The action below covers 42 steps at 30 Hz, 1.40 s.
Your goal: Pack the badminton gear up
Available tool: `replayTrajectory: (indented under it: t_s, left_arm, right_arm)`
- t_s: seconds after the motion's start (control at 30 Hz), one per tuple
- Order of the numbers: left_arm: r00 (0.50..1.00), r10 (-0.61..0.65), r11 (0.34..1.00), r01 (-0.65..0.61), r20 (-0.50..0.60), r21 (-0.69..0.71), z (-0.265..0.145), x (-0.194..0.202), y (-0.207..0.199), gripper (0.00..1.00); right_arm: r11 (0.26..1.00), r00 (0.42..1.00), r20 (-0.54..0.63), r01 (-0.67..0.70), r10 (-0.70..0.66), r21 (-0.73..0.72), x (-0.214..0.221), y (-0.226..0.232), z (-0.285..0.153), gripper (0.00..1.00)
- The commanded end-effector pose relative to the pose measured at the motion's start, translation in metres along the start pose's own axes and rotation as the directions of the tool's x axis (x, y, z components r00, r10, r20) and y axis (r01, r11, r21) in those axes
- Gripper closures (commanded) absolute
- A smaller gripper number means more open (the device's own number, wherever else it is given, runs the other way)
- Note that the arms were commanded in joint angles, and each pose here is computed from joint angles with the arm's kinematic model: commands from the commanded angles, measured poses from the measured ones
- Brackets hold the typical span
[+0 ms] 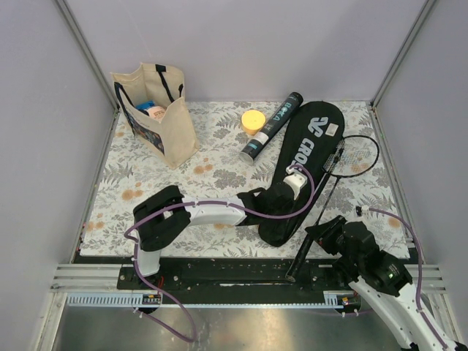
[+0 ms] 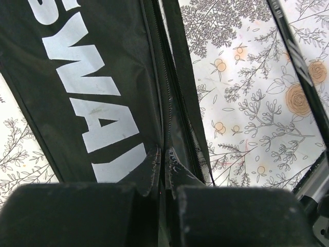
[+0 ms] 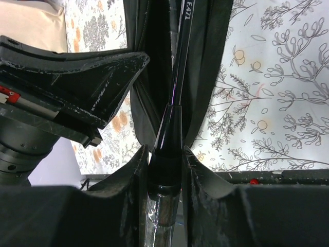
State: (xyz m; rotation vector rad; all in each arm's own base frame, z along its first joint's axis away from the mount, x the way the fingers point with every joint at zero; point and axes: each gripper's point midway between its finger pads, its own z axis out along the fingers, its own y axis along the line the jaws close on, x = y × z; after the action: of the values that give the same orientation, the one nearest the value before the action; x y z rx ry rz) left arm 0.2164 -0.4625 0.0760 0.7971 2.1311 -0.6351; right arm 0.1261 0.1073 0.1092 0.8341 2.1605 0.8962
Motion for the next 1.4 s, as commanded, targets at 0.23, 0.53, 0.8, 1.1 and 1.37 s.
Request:
replayTrajectory:
  t_s: [0.23, 0.53, 0.8, 1.1, 1.37]
  left_arm:
    - [0.989, -0.021, 0.991, 0.001, 0.147, 0.132, -0.010, -0.058, -0.021, 1.00]
    - [0.986, -0.008, 0.976, -0.029, 0.167, 0.214, -0.017, -0.066, -0.034, 1.00]
    - [0.981, 0.030, 0.946, -0.090, 0.190, 0.312, -0.029, -0.073, -0.045, 1.00]
    - [0.984, 0.055, 0.915, -0.118, 0.170, 0.386, -0.040, -0.060, -0.054, 1.00]
    - [0.986, 0.053, 0.914, -0.110, 0.155, 0.390, -0.039, -0.051, -0.053, 1.00]
  right_arm:
    - [0.953, 0.994, -0.110, -0.025, -0.009, -0.300, 0.018, 0.052, -0.019, 1.00]
    - [0.921, 0.962, -0.229, 0.047, -0.146, -0.386, 0.045, 0.065, -0.018, 1.00]
    - [0.916, 0.933, -0.290, 0.087, -0.213, -0.393, 0.057, 0.065, -0.014, 1.00]
    - [0.924, 0.920, -0.194, 0.287, -0.339, -0.254, 0.039, 0.052, 0.022, 1.00]
    - [0.904, 0.886, -0.204, 0.382, -0.417, -0.191, 0.024, 0.068, 0.031, 0.99]
